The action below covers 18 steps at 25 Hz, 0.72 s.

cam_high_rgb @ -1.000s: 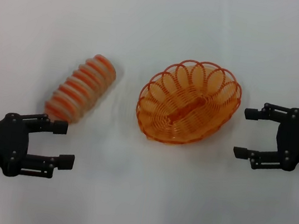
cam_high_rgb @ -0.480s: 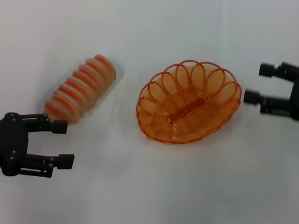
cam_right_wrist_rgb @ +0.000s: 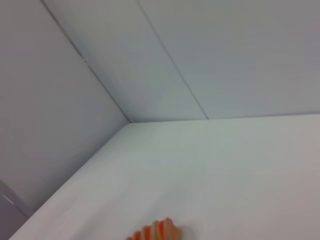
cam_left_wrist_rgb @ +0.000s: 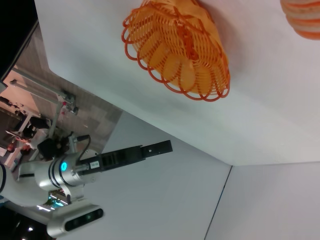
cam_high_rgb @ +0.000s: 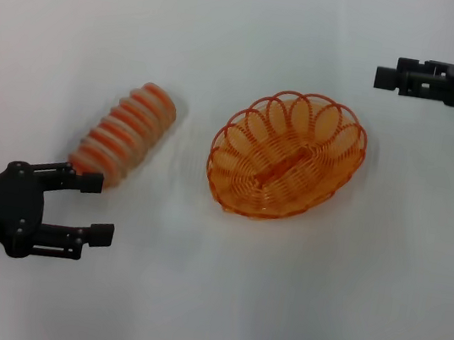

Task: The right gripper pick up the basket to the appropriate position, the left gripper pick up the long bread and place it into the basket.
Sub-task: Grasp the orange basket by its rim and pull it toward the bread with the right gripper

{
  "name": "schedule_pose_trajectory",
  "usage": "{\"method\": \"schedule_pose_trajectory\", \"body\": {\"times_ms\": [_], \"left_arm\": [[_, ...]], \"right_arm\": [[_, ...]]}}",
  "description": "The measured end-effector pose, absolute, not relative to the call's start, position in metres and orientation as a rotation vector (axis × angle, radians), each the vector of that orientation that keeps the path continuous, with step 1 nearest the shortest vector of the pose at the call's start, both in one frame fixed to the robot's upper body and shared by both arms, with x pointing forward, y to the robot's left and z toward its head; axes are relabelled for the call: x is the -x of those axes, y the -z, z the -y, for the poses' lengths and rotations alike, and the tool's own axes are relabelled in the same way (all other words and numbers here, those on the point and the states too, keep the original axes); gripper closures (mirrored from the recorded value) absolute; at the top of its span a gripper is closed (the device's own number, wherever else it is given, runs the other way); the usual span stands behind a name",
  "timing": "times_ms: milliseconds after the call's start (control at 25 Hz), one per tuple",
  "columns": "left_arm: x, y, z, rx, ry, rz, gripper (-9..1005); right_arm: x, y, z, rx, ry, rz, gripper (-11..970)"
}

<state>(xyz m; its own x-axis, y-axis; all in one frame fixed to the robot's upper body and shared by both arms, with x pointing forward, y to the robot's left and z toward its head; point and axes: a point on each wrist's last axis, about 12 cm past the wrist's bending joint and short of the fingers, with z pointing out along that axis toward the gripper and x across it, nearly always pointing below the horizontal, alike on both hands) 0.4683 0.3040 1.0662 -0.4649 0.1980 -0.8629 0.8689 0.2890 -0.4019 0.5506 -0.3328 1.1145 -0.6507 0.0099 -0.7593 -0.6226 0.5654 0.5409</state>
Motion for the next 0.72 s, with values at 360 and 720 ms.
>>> {"method": "schedule_pose_trajectory", "body": {"times_ms": [360, 720], "left_arm": [[-0.470, -1.068, -0.304, -0.980, 1.174, -1.816, 138], [-0.471, -1.070, -0.304, -1.004, 1.157, -1.775, 138]], "right_arm": [[-0.575, -1.118, 0.323, 0.394, -1.054, -2.322, 44], [-0.592, -1.124, 0.307, 0.366, -0.999, -2.505, 44]]}}
